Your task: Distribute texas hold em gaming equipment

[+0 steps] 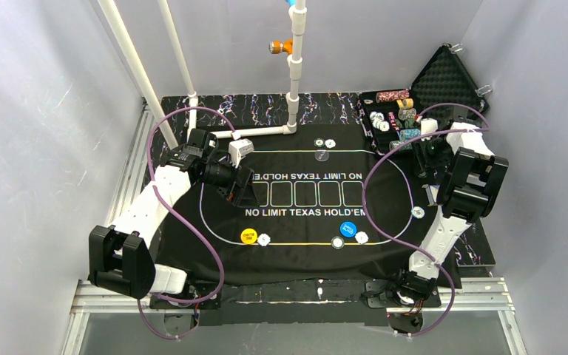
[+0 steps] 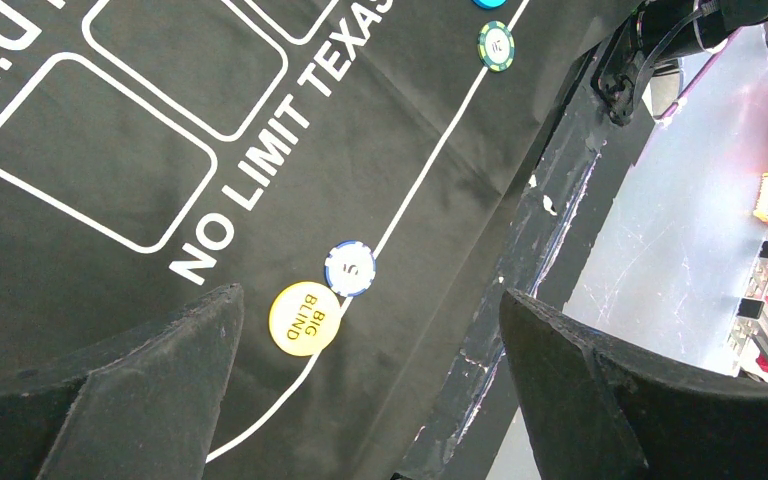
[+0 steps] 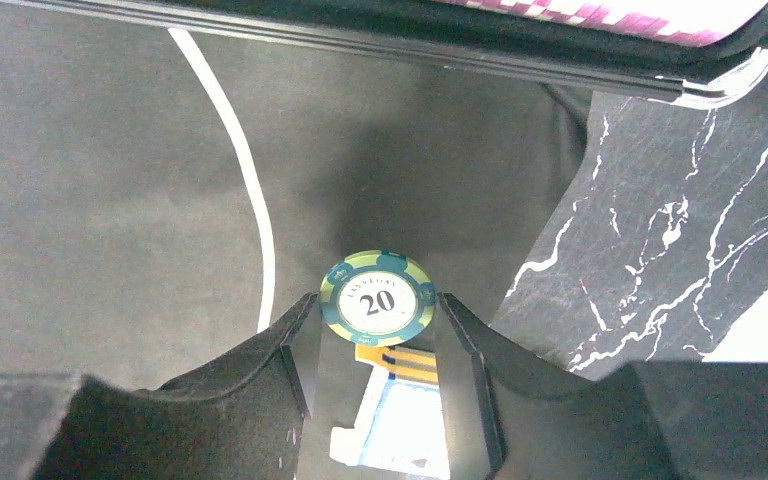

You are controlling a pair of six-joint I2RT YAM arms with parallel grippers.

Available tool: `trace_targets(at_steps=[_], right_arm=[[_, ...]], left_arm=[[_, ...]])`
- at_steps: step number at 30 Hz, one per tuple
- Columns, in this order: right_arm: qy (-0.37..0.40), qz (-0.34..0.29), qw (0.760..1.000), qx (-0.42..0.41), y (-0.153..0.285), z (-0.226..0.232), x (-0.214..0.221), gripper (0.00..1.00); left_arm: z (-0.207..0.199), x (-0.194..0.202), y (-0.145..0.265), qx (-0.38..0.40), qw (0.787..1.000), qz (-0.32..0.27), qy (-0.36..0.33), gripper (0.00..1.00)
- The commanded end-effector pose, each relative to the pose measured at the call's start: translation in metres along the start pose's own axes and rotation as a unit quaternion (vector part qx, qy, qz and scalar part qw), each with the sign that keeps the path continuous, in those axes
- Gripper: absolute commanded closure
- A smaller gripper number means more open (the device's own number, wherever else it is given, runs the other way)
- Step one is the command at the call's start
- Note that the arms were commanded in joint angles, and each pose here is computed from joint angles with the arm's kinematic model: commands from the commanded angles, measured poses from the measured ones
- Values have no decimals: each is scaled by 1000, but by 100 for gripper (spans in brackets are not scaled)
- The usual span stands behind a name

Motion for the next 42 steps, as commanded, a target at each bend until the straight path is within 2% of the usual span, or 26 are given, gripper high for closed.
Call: trace_targets(at_steps=[1, 5, 11, 20, 30, 36, 42], right_arm=[[19, -15, 999, -21, 24, 18, -4, 64], [41, -17, 998, -45, 31, 47, -2, 64], [101, -18, 992, -78, 47, 114, 0, 64], [196, -17, 969, -147, 67, 217, 15, 64], [308, 17, 923, -229, 61, 329, 58, 65], [369, 41, 891, -261, 45, 382, 90, 65], [428, 38, 861, -271, 40, 429, 107, 65]], left_arm=[[-3, -7, 6, 3, 1000, -7, -7, 1], [-4, -7, 6, 5, 1000, -8, -5, 0], [-7, -6, 7, 12, 1000, -11, -2, 1], [-28, -7, 21, 34, 999, -26, -17, 1], [-72, 2, 44, 86, 994, -49, -45, 1], [-99, -15, 77, 129, 983, -120, -43, 0], [-110, -20, 92, 135, 978, -152, -44, 0]])
Point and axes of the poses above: each gripper's point midway between its finger pads, its own y axis back along the fingers, its own z axis along the line the jaws close on, x = y × z, the point moved 1 cm from there along y, back along the fingers, and after that the axes turned 11 degrees about -y, right-handed, at the moved point
